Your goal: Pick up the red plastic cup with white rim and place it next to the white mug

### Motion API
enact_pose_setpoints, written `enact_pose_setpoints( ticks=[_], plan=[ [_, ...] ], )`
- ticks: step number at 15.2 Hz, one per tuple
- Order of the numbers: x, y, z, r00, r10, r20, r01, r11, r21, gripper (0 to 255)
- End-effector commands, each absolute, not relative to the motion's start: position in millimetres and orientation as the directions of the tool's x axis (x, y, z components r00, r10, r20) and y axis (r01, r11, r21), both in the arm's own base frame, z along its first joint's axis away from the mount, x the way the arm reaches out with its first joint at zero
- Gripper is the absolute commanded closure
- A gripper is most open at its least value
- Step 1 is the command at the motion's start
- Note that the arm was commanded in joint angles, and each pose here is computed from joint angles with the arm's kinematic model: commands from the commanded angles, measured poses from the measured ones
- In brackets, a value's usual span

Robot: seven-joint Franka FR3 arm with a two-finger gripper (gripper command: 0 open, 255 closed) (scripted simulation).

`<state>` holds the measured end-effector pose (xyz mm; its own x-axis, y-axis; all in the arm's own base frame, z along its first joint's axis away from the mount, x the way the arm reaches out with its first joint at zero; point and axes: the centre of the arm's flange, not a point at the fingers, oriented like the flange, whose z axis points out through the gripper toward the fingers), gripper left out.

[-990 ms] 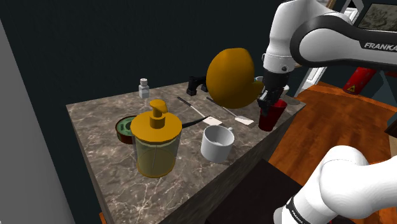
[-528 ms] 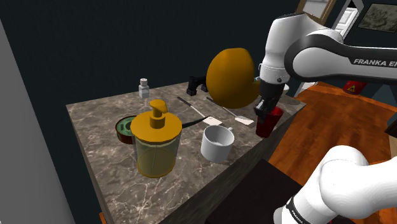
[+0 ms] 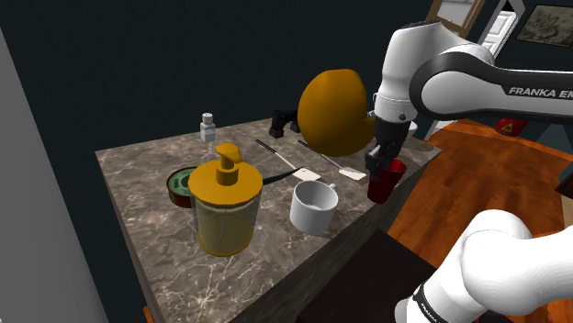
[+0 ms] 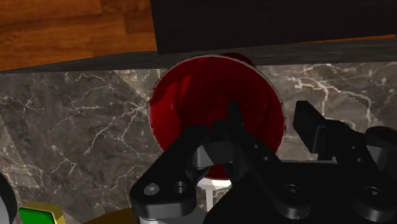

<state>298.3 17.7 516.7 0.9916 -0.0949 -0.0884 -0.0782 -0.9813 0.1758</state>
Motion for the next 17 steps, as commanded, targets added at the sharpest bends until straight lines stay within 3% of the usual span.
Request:
enact_pose_setpoints(
  ticks=[1, 5, 9, 17],
  plan=[
    [298, 18, 517, 0.992, -0.095, -0.088, -0.078, -0.981, 0.176, 0],
    [298, 18, 517, 0.992, -0.095, -0.088, -0.078, -0.981, 0.176, 0],
    [303, 26, 566, 0.992, -0.095, -0.088, -0.078, -0.981, 0.176, 0],
    [303, 26, 566, 0.992, -0.095, -0.088, -0.078, -0.981, 0.176, 0]
  ],
)
